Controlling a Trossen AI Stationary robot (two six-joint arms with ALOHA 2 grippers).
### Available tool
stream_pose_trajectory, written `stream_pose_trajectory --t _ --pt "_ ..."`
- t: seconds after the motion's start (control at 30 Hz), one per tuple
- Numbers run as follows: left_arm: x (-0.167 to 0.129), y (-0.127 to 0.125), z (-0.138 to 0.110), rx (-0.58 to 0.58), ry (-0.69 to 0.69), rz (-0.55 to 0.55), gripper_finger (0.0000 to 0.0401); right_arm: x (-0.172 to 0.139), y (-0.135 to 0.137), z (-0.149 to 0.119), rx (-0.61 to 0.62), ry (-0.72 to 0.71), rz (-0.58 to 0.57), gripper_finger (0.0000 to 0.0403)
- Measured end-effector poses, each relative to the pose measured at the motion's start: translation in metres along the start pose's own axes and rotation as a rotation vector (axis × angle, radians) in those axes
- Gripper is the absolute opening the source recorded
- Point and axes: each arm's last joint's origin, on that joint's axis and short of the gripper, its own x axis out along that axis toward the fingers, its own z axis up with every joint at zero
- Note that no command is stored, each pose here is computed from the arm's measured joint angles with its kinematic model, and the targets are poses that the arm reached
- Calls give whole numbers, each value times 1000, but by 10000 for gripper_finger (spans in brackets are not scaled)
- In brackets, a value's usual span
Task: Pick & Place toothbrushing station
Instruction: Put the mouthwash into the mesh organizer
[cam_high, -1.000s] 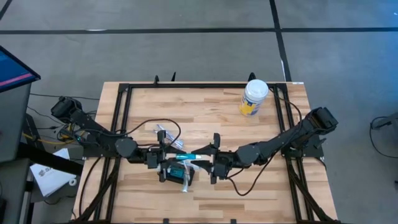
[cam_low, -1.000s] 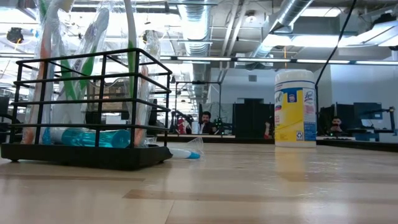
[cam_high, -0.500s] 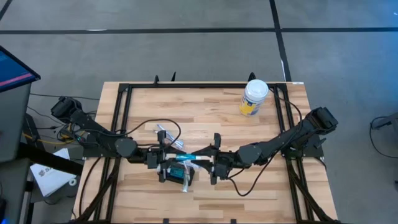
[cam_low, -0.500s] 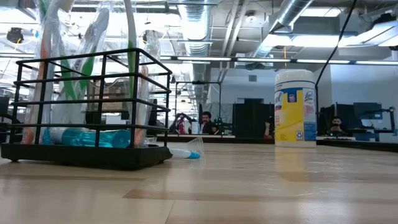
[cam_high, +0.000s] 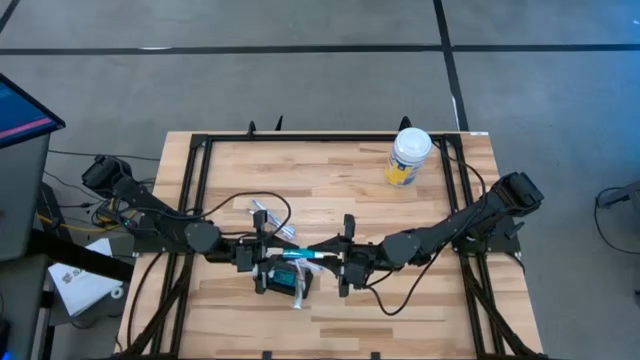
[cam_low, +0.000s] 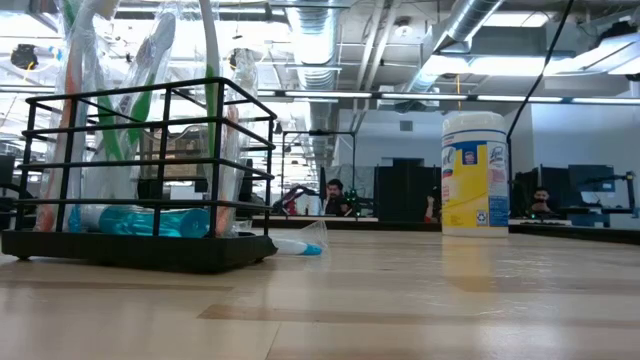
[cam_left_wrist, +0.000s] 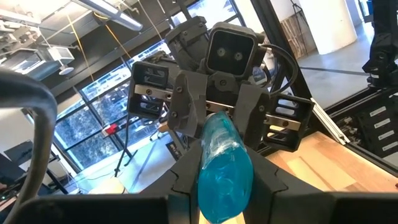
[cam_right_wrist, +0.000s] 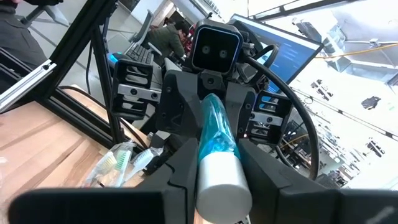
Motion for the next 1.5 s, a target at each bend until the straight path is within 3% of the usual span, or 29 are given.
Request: stream_pose_trajectory --t 0.27,0.6,0.97,1.5 --pt "0 0 0 1 0 1 70 1 -1 -1 -1 5 -3 81" --pt "-1 2 2 38 -3 16 104 2 -2 0 -1 14 1 81" --pt "-16 13 22 -19 -73 45 108 13 -13 11 52 222 124 81" --pt "-31 19 31 -60 11 190 106 15 -35 25 197 388 263 81"
